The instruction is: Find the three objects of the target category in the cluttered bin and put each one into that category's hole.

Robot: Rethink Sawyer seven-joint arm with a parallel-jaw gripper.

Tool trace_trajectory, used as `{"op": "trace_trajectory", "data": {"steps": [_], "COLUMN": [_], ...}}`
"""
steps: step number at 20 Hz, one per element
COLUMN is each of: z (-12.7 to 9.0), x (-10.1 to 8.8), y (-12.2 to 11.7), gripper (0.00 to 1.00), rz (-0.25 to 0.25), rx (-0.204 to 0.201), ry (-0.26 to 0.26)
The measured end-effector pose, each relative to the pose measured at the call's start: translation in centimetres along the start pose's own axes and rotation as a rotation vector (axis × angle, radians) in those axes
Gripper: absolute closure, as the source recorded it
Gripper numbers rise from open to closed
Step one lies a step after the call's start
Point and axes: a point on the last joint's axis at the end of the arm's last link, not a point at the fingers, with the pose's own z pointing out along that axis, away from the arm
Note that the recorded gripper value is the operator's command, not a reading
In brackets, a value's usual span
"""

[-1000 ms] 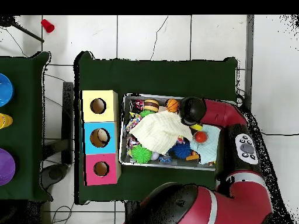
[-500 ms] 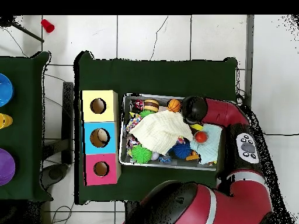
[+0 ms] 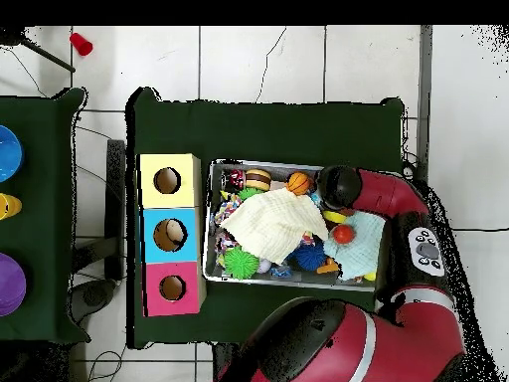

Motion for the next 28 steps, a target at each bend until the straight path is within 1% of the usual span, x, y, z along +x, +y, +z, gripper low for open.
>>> {"op": "trace_trajectory", "data": {"steps": [2,3,6,19,23,24,27,28], "z": [0.0,0.1,0.1,-0.1,-2.1,-3.1,-4.9,-6.0], "x": [-0.1,-0.1,-0.2,-0.2,-0.8,-1.1,-1.8,-2.1], "y": [0.3,0.5,1.2,1.1,0.3,-0.1,-0.8,-1.2], "gripper": [0.0,1.0,1.0,1.0,1.0,1.0,1.0,1.0], "rz": [0.003,0.004,0.001,0.004,0.006,0.008,0.013,0.016], "rx": [-0.009,-0.013,-0.024,-0.027,-0.016,-0.011,-0.005,-0.001], "ry": [0.002,0.003,0.007,0.014,0.017,0.019,0.023,0.025]}}
